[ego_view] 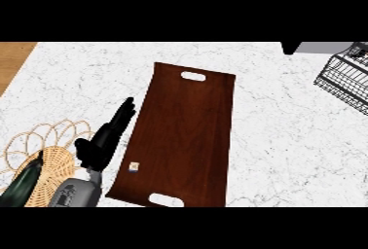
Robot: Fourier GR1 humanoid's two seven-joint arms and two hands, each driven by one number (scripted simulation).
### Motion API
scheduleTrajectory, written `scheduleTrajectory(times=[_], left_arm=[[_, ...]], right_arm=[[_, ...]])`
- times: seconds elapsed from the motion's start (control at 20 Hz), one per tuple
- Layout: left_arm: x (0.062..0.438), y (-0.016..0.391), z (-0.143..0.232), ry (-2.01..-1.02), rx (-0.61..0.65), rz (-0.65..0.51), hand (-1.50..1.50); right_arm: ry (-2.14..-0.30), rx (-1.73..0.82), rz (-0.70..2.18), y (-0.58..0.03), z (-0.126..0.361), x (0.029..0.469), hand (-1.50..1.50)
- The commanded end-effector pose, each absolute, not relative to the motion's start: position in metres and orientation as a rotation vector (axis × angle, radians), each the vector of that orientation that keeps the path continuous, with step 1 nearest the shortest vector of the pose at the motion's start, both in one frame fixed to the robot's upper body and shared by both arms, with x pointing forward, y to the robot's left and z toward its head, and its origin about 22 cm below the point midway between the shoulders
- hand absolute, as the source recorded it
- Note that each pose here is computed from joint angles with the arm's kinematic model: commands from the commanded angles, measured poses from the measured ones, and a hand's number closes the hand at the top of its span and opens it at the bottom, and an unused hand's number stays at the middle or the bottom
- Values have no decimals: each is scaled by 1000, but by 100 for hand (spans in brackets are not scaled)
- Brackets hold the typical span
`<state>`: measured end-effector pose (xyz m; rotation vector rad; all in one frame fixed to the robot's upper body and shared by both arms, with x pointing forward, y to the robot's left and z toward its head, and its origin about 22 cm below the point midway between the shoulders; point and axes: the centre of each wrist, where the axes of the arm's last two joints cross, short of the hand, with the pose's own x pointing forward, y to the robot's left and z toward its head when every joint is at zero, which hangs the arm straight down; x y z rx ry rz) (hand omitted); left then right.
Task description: Pick the lemon from the tray and place it in the tiered basket
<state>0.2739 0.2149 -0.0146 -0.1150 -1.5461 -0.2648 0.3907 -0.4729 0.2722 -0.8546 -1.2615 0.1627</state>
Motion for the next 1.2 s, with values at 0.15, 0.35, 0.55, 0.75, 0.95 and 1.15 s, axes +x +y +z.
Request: scheduleTrajectory(times=[0.15,0.35,0.55,0.75,0.95,1.15], left_arm=[[276,224,-13,-1551,-109,-263,0],[264,215,-26,-1559,-96,-263,0],[268,231,-13,-1559,-108,-253,0],[274,233,-11,-1565,-91,-257,0],[270,218,-13,-1542,-100,-252,0],[263,237,-17,-1542,-87,-233,0]], right_arm=[[-1097,-582,-36,-467,261,401,150],[-1134,-483,-123,-469,267,399,-150],[-1183,-536,-226,-482,262,390,-150],[-1262,-761,-361,-500,274,374,-150],[-1243,-987,-490,-540,300,333,-150],[-1316,-1076,-641,-573,312,292,-150]])
